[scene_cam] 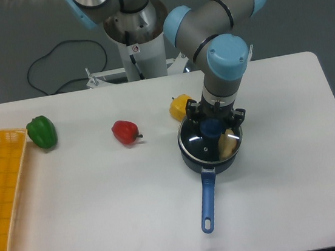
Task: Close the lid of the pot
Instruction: 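Press the lid down and settle it on the saucepan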
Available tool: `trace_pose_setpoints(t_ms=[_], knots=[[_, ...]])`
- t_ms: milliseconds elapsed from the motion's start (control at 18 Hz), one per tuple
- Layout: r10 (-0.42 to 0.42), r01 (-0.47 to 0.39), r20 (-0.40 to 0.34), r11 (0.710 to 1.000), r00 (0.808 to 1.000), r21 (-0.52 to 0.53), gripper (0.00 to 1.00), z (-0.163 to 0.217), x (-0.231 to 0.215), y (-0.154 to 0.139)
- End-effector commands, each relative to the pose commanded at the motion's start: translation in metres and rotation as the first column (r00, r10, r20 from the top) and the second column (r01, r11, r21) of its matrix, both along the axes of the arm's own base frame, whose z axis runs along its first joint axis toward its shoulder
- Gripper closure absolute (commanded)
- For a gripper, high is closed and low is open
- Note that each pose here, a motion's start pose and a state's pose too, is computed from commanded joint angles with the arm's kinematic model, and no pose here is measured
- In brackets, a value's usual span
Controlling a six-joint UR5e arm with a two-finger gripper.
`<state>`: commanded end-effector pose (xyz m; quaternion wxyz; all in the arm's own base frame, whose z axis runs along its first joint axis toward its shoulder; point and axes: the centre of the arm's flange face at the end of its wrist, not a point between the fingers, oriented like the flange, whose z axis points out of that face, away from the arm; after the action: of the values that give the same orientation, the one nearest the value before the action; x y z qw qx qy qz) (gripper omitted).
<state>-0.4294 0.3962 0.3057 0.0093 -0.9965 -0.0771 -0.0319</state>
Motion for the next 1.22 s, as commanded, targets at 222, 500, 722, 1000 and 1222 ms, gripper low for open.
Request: trace_pose_setpoints(t_ms=[222, 500, 722, 1000, 1222], knots=[[-0.003, 0.003, -0.003, 1.0, 1.0, 0.001, 0.44, 0.0014, 0.0005, 0.0017], [-0.003, 0.003, -0.008, 1.0, 1.0, 0.004, 0.44, 0.0012, 0.0002, 0.0029], [-0.003, 0.003, -0.008, 1.0, 1.0, 0.004, 0.44, -0.0015, 0.0001, 0.0039], [-0.003, 0.003, -0.004, 1.0, 1.0, 0.002, 0.44, -0.0037, 0.0006, 0.0037], [-0.003, 0.003, -0.001, 1.0, 1.0, 0.001, 0.44, -0.0051, 0.0007, 0.0026]])
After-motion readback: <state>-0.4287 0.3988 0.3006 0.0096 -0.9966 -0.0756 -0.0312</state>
